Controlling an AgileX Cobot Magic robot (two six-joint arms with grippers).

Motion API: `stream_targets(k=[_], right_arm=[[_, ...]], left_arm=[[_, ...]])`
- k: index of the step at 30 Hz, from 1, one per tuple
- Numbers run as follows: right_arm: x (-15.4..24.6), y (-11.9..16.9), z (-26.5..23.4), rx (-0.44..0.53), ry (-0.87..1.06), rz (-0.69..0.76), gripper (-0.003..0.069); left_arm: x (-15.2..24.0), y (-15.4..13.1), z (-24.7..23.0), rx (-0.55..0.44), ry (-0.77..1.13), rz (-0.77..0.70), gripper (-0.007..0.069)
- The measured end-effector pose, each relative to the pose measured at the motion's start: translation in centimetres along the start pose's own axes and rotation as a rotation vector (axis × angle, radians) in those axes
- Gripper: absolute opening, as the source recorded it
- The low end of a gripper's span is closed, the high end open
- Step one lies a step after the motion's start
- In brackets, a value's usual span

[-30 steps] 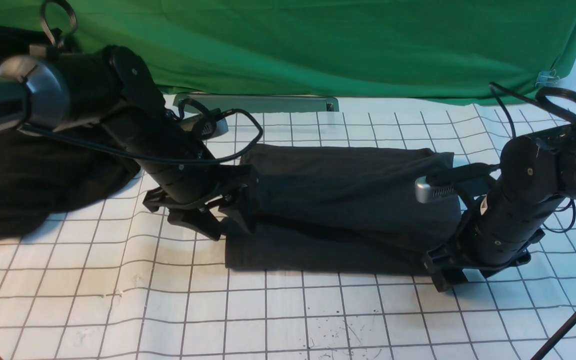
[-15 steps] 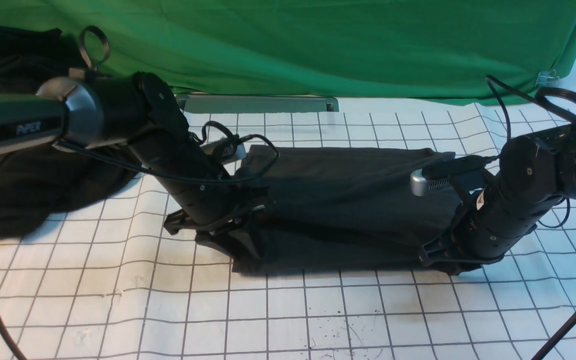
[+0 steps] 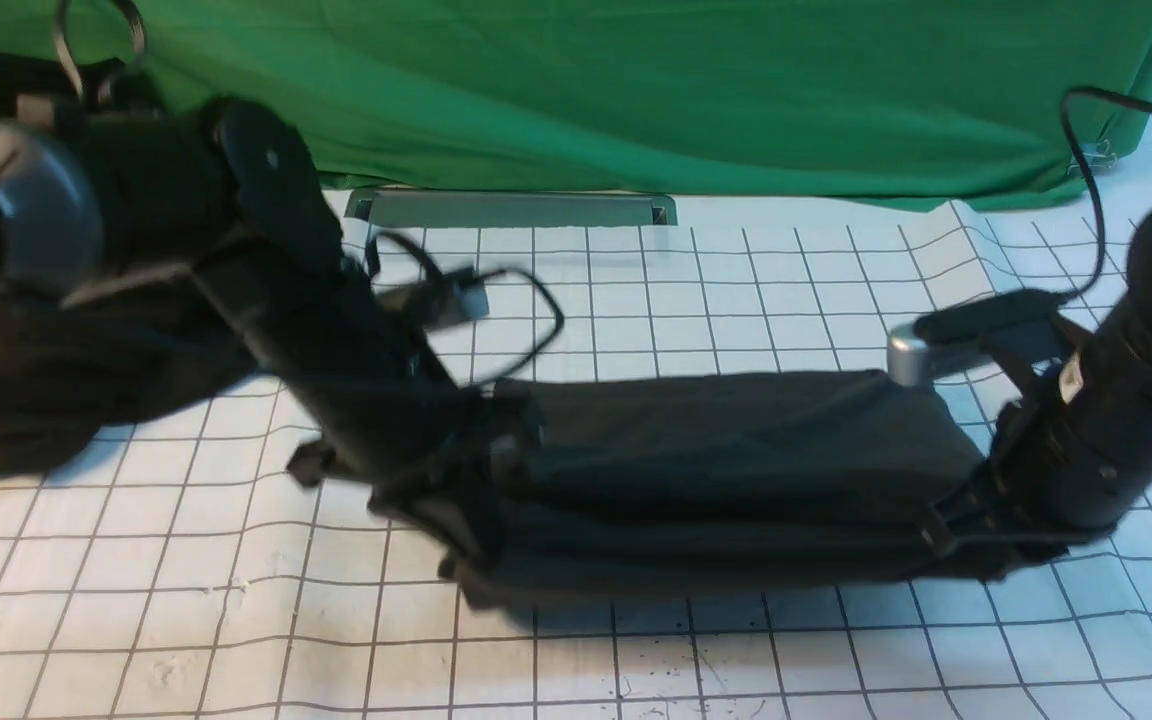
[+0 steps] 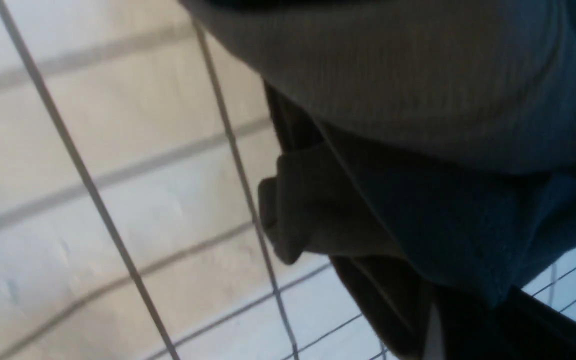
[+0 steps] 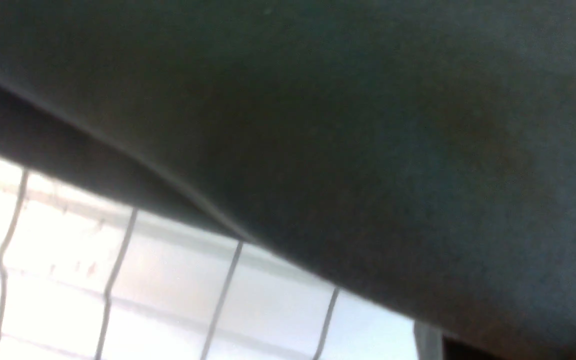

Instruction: Fold a long-sleeved shirt over a white checkered tablecloth.

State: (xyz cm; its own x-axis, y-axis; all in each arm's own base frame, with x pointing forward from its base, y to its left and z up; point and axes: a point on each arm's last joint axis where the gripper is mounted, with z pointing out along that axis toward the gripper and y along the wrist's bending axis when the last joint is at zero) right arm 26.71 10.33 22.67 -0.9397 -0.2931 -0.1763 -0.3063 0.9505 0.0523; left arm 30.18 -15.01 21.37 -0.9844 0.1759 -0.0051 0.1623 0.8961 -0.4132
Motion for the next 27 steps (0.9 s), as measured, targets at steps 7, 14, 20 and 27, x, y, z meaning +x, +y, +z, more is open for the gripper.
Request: stream_targets(k=[7,14,20,27], right_arm=[[3.1,-0.2,4.0,-0.007,0.049,0.032,0.0069],[3.1,-0.5,4.1,0.020,0.038,0.006,0.0329],[2.2,-0.6,1.5,0.050,0.159,-0.027,0.0449],[2.3,-0.5,-3.5,0.056,0.121,-0.063,0.0172]], left_arm=[[2.3,0.5,2.8,-0.004,-0.021,-0.047,0.0011],[2.5,0.7,2.8,-0.016,-0.027,-0.040,0.0087],[3.1,-0.5,-0.3,-0.016,-0.031,0.029,0.0269],[3.7,-2.5,-5.4,-0.018,-0.135,0.129,0.0381]])
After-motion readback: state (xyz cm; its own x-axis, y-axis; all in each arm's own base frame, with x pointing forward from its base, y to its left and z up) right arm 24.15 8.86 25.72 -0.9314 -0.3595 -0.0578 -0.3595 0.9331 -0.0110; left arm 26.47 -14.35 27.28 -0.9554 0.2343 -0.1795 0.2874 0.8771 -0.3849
